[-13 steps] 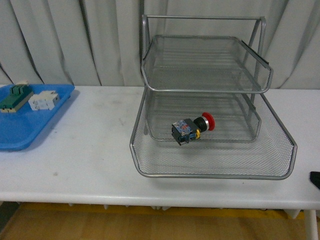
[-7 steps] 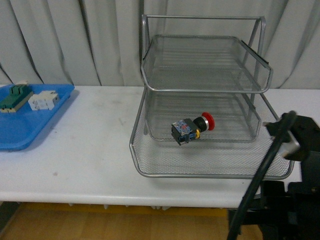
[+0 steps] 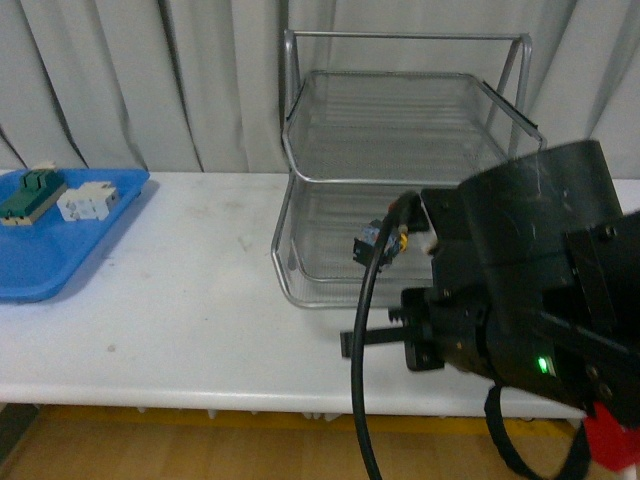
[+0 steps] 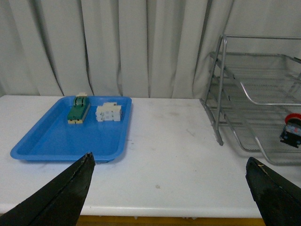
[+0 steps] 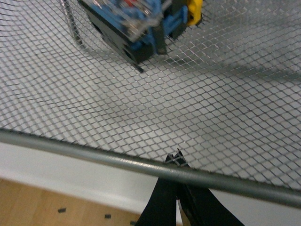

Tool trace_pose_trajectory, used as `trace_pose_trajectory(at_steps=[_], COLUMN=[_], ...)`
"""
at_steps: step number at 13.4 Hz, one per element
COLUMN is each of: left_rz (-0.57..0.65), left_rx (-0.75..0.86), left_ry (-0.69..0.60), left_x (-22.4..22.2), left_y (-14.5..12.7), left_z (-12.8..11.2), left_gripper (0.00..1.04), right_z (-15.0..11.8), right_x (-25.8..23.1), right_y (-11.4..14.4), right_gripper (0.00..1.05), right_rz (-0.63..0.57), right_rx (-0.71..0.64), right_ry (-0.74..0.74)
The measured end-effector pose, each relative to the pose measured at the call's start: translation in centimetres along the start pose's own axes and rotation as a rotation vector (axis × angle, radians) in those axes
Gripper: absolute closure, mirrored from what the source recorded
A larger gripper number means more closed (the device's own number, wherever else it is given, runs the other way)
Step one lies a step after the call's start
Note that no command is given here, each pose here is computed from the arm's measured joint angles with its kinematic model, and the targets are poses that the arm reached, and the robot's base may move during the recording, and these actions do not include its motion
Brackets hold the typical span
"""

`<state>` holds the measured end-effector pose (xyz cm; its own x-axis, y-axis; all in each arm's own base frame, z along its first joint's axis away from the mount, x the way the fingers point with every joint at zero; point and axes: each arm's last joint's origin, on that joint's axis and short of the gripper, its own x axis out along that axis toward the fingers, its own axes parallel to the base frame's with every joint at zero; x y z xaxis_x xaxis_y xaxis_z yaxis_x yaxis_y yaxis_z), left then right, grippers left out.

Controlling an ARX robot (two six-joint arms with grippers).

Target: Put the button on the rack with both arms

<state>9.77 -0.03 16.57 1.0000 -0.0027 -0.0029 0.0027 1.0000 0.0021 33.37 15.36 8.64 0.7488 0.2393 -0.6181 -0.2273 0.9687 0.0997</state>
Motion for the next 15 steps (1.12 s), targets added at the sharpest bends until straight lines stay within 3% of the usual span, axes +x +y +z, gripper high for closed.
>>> trace_pose_trajectory(at_steps=[5, 8, 10, 12, 13, 14, 15], left_rz=[0.000, 0.000, 0.000, 0.000, 0.000, 0.000, -0.002], left_rx=[0.000, 0.000, 0.000, 0.000, 0.000, 0.000, 0.000], left_ry=[0.000, 0.000, 0.000, 0.000, 0.000, 0.000, 0.000], left_x=[0.0, 0.0, 0.0, 0.0, 0.0, 0.0, 0.0], left_y=[0.0, 0.0, 0.0, 0.0, 0.0, 0.0, 0.0], left_z=[0.0, 0.0, 0.0, 0.0, 0.0, 0.0, 0.0], left_gripper=[0.07, 0.07, 0.07, 0.07, 0.07, 0.07, 0.07], right_z=[5.2, 5.6, 4.6, 4.4, 3.7, 2.7, 2.0], right_x=[6.1, 6.2, 3.1, -3.3, -7.2, -9.7, -11.2], right_y=[-0.9, -0.8, -1.3, -2.5, -3.8, -4.7, -5.3], right_gripper=[1.03, 1.03, 1.03, 1.03, 1.03, 0.93, 1.00], right_rz=[-0.061, -0.047, 0.008, 0.033, 0.010, -0.011, -0.133], right_rx=[-0.051, -0.066, -0.031, 0.030, 0.070, 0.099, 0.098], right_ry=[-0.090, -0.132, -0.164, -0.293, -0.391, -0.454, -0.616])
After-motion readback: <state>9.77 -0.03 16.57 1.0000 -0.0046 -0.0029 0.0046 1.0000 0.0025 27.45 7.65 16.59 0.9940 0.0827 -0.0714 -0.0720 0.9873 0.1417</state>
